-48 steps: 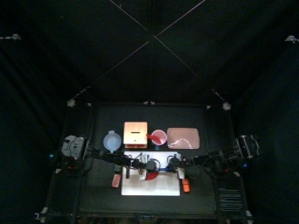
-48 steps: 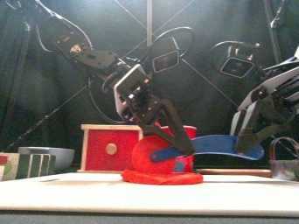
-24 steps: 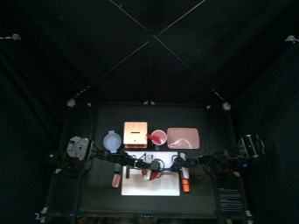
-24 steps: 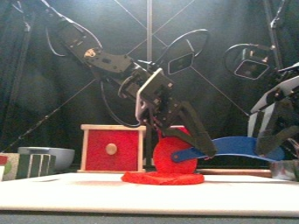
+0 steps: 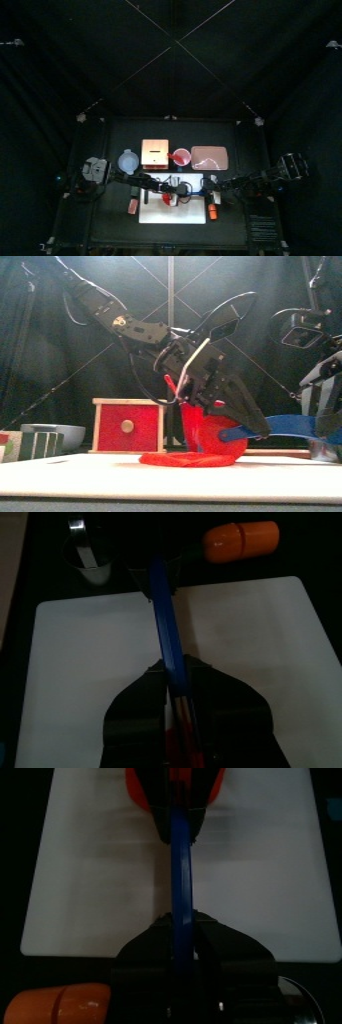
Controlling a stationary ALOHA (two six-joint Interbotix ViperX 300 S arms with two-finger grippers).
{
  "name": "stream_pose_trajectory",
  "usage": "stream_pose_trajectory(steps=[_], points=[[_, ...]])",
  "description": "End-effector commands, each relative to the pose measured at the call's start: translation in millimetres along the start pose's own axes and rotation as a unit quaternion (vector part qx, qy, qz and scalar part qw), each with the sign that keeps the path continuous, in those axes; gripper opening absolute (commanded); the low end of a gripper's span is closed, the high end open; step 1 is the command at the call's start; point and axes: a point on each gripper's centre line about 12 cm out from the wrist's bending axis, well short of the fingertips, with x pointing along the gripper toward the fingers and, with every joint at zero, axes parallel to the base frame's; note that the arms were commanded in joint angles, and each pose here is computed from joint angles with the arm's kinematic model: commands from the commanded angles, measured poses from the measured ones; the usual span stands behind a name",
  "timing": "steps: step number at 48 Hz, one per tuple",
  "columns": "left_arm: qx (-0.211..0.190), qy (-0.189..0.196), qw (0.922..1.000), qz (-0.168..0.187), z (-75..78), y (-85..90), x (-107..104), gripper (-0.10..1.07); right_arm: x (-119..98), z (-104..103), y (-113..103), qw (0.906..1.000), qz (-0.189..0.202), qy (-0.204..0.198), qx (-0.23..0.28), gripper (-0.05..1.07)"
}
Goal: Cut dough with pizza cutter
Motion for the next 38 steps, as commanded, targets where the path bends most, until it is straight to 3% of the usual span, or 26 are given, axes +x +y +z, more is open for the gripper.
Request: stream_pose_trajectory(steps=[1,13,38], points=[[0.005,0.003,1.0000,0.000,1.0,0.6,2,0.44,-6,14,1,0.9995,0.003,-0.031,0.004,0.18],[0.005,0.016,0.9999,-0.001,-3.9,0.3,2,0.44,-8,16,2,0.9995,0.003,-0.031,0.000,0.18],[0.010,-0.002,0.9999,-0.001,10.7,0.9,13,0.44,-16,10,0,1.0000,-0.004,-0.006,0.002,0.18]])
